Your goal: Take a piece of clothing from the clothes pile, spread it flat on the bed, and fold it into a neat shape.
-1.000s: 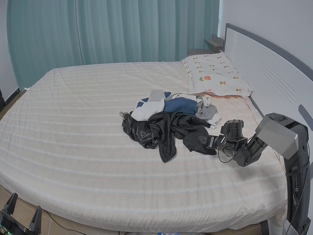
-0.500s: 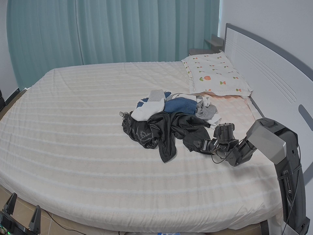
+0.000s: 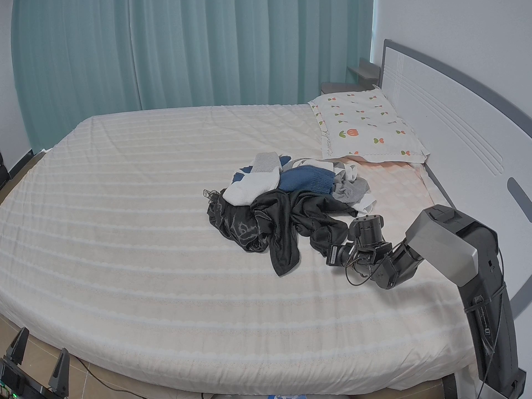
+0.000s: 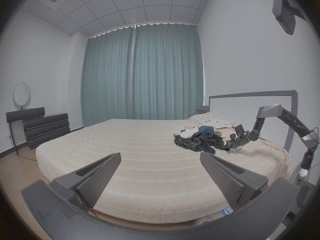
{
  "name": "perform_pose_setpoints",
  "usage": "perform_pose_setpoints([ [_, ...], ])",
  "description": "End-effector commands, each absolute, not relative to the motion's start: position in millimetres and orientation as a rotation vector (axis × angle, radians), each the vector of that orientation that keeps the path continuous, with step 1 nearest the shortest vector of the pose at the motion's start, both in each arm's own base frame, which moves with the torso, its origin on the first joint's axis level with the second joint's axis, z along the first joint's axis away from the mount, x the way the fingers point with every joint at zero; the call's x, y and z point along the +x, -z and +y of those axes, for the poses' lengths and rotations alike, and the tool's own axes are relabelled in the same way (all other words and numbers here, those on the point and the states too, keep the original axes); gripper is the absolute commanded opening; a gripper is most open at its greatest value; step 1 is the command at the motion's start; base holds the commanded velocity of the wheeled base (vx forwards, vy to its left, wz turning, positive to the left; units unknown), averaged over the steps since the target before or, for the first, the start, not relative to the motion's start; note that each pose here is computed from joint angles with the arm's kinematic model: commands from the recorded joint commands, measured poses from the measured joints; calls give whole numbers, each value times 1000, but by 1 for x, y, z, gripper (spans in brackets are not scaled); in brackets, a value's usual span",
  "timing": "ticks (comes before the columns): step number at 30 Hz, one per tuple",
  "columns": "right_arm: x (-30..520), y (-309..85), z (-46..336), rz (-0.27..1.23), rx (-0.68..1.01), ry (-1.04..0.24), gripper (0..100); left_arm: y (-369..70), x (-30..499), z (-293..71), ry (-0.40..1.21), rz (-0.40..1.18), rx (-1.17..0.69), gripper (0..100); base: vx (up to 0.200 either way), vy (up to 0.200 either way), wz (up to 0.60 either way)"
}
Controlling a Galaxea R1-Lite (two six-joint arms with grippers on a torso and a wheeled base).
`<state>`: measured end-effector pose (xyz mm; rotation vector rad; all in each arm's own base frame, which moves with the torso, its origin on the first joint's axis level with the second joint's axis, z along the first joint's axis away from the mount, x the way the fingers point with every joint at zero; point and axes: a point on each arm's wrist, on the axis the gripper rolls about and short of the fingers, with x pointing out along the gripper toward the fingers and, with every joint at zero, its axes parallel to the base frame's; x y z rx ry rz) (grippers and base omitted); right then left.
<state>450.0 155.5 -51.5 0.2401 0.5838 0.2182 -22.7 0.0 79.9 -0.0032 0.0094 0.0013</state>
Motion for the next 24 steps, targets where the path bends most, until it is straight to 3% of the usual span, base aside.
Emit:
perform_pose_setpoints([
  [1, 447, 38, 151, 569, 276, -207, 0, -75, -23, 0, -2, 8, -3, 100, 0, 0, 0],
  [10, 399, -12, 128, 536, 467, -224, 0, -75, -23, 1, -46, 8, 0, 100, 0, 0, 0],
  [11, 357, -26, 114, 530, 519, -253, 0, -75, -23, 1, -54, 8, -4, 100, 0, 0, 0],
  [16, 291, -38, 94, 511, 544, -265, 0, -77, -23, 1, -55, -6, 1, 100, 0, 0, 0],
  [18, 278, -40, 90, 511, 562, -263, 0, -97, -28, 1, -47, -107, -36, 100, 0, 0, 0],
  [19, 266, -40, 86, 515, 585, -258, 0, -140, -42, 2, -36, -267, -106, 100, 0, 0, 0],
  [20, 252, -39, 84, 530, 609, -265, 0, -176, -41, 2, -5, -279, -169, 100, 0, 0, 0],
  [24, 235, -38, 79, 525, 619, -266, 0, -194, -19, 1, -29, -128, -59, 100, 0, 0, 0],
])
